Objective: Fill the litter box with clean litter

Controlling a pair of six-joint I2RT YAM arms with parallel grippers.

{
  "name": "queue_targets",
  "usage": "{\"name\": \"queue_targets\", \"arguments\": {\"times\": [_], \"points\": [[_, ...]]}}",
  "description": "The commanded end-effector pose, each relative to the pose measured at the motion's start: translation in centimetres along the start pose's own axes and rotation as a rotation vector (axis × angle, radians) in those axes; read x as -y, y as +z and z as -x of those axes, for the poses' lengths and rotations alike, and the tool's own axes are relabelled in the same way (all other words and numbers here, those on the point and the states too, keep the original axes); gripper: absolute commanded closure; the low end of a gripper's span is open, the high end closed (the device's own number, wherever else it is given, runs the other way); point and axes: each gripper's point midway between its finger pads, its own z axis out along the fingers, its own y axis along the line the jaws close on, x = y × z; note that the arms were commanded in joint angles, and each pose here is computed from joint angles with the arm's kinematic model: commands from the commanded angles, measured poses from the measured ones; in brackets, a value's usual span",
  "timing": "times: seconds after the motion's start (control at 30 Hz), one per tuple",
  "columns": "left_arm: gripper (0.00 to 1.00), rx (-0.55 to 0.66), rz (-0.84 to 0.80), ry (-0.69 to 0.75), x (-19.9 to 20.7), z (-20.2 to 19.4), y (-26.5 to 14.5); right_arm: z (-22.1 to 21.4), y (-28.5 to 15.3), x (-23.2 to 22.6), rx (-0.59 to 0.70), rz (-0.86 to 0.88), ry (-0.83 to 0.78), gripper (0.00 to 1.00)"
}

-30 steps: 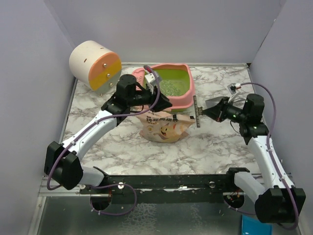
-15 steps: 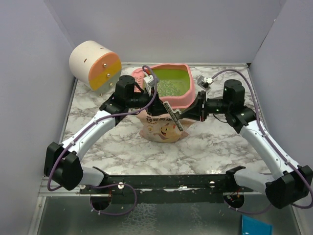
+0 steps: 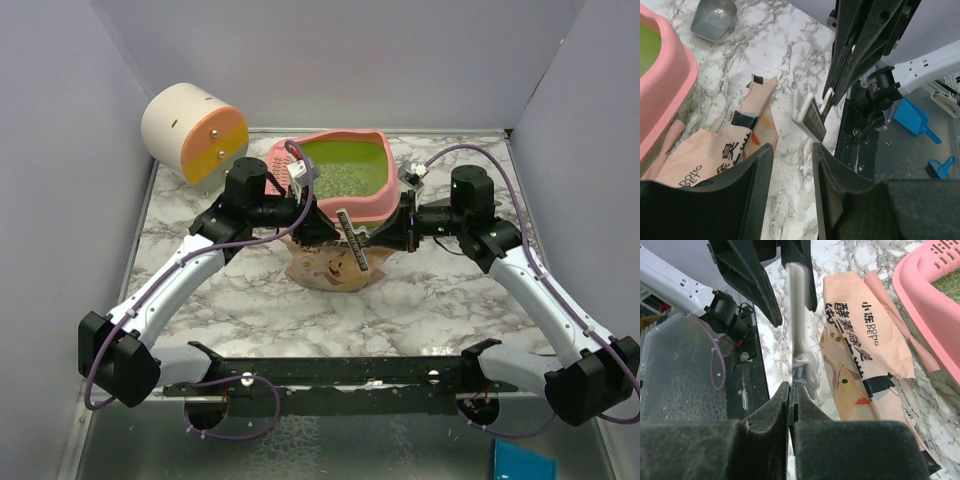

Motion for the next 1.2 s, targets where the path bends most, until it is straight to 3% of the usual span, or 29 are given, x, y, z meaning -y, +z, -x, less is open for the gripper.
{"name": "queue_targets", "arguments": {"times": [0.0, 0.23, 0.5, 1.17], "points": [[0.60, -0.040, 0.036, 0.013, 0.0, -1.4, -1.0, -0.1, -0.6, 0.3, 0.008, -0.066, -0.018, 0.99], [0.60, -0.067, -0.006, 0.054, 1.4, -3.1, -2.0, -1.8, -0.8, -0.8, -0.044, -0.039, -0.016, 0.99], [0.60, -0.073, -0.021, 0.074, 2.1, -3.2, -2.5, -5.0, 2.5, -2.2, -0.202, 0.015, -0.035, 0.99], [0.64, -0.125, -0.071, 0.034, 2.0, -4.6, -1.9, -4.9, 2.7, -2.4, -0.194, 0.012, -0.050, 0.99]]}}
